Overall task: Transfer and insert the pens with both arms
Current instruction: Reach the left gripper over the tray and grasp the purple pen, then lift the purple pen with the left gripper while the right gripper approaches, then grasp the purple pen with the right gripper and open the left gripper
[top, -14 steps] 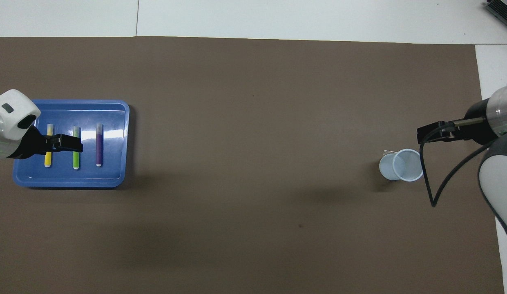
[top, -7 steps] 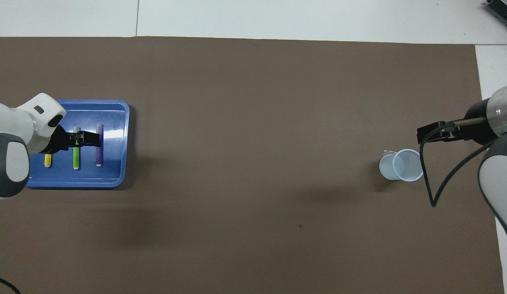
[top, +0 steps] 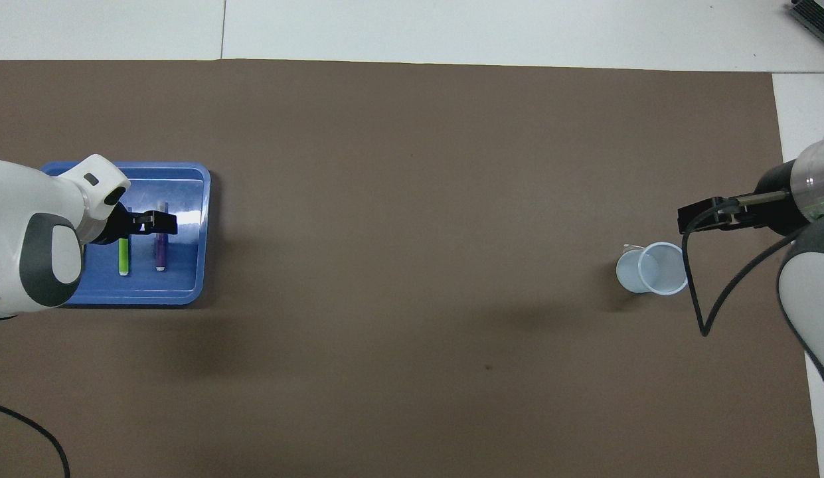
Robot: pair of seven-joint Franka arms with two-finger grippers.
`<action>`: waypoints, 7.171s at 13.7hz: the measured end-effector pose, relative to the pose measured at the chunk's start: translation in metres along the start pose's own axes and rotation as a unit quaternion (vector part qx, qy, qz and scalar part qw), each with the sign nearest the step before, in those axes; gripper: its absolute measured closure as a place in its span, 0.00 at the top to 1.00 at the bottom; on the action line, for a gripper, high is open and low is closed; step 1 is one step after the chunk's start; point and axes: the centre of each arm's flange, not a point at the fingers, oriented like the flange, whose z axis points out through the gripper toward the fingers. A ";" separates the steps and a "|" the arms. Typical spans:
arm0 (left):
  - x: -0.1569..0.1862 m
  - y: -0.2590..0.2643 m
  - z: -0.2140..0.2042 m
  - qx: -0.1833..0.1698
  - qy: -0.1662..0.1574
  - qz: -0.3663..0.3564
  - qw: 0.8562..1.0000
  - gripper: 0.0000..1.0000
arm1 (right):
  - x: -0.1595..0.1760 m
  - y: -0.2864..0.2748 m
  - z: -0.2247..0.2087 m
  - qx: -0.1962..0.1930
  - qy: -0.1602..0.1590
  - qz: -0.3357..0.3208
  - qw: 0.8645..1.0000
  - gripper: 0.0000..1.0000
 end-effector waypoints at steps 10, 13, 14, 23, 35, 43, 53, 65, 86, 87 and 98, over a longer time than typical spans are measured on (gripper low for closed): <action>0.009 -0.005 0.035 0.008 0.021 0.003 1.000 0.90 | 0.001 -0.006 -0.001 0.005 0.003 -0.004 1.000 1.00; 0.011 -0.003 0.035 0.008 0.027 0.005 1.000 0.80 | 0.003 -0.021 -0.003 0.011 0.014 -0.016 1.000 1.00; 0.011 -0.003 0.035 0.009 0.030 0.006 1.000 0.72 | 0.003 -0.025 -0.003 0.012 0.015 -0.019 1.000 1.00; 0.013 -0.004 0.033 0.010 0.037 0.007 0.999 0.17 | -0.008 -0.004 -0.026 0.012 0.037 0.001 0.999 1.00; 0.034 0.017 -0.027 -0.009 -0.028 -0.051 0.998 0.17 | 0.001 -0.050 -0.032 0.055 0.094 -0.088 0.990 1.00; 0.028 0.131 -0.113 -0.071 -0.055 -0.272 0.958 0.17 | 0.005 -0.095 -0.029 0.106 0.126 -0.090 0.982 1.00; -0.018 0.228 -0.155 -0.156 -0.212 -0.485 0.834 0.17 | -0.005 -0.201 -0.020 0.295 0.083 0.159 0.939 1.00; -0.061 0.275 -0.164 -0.181 -0.282 -0.558 0.759 0.17 | -0.059 -0.321 -0.016 0.326 0.052 0.177 0.927 0.92; -0.064 0.275 -0.166 -0.191 -0.293 -0.567 0.746 0.17 | -0.057 -0.318 0.003 0.322 0.089 0.124 0.934 0.46; -0.064 0.275 -0.166 -0.192 -0.293 -0.567 0.746 0.17 | -0.057 -0.318 0.003 0.321 0.089 0.124 0.935 0.36; -0.064 0.273 -0.165 -0.186 -0.297 -0.584 0.732 0.47 | -0.057 -0.318 0.005 0.320 0.087 0.121 0.936 0.17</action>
